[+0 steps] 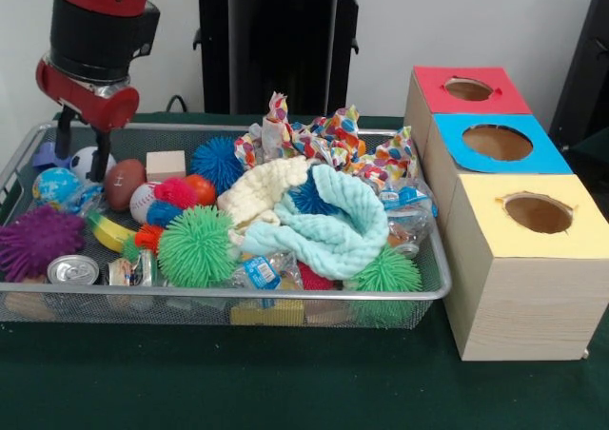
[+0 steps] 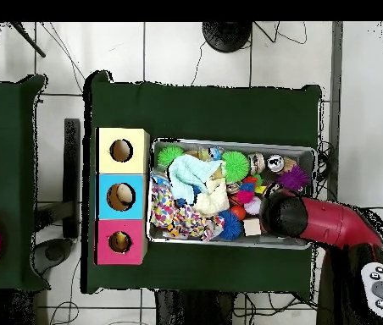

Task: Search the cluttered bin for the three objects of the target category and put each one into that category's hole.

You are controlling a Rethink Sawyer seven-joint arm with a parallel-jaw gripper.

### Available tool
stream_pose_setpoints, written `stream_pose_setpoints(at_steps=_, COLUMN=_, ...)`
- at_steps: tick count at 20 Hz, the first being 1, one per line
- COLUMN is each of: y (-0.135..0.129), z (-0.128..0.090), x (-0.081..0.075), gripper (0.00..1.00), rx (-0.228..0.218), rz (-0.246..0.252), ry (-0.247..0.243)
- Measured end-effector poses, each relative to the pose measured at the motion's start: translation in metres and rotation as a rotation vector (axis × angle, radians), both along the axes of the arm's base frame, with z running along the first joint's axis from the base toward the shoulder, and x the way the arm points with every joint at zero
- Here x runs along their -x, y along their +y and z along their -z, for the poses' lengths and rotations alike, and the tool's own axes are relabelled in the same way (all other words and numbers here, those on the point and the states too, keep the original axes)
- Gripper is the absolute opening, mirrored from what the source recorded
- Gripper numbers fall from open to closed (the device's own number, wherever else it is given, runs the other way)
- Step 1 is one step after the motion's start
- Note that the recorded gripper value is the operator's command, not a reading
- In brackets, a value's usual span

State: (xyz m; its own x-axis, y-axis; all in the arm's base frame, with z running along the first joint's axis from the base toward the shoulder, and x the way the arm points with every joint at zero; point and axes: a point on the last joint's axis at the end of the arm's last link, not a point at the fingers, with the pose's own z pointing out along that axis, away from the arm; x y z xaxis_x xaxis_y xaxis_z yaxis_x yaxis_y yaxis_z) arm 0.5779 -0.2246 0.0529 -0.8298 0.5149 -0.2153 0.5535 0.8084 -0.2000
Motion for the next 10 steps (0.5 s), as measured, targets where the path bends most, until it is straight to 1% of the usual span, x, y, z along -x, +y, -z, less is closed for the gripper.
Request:
stream_pose_setpoints(at_steps=4, y=0.007, z=0.001, x=-0.004, gripper=1.0, rx=-0.016, rz=0.003, ry=0.002)
stream_pose_setpoints(at_steps=10, y=0.028, z=-0.005, x=-0.008, gripper=1.0, rx=-0.035, rz=0.006, ry=0.032)
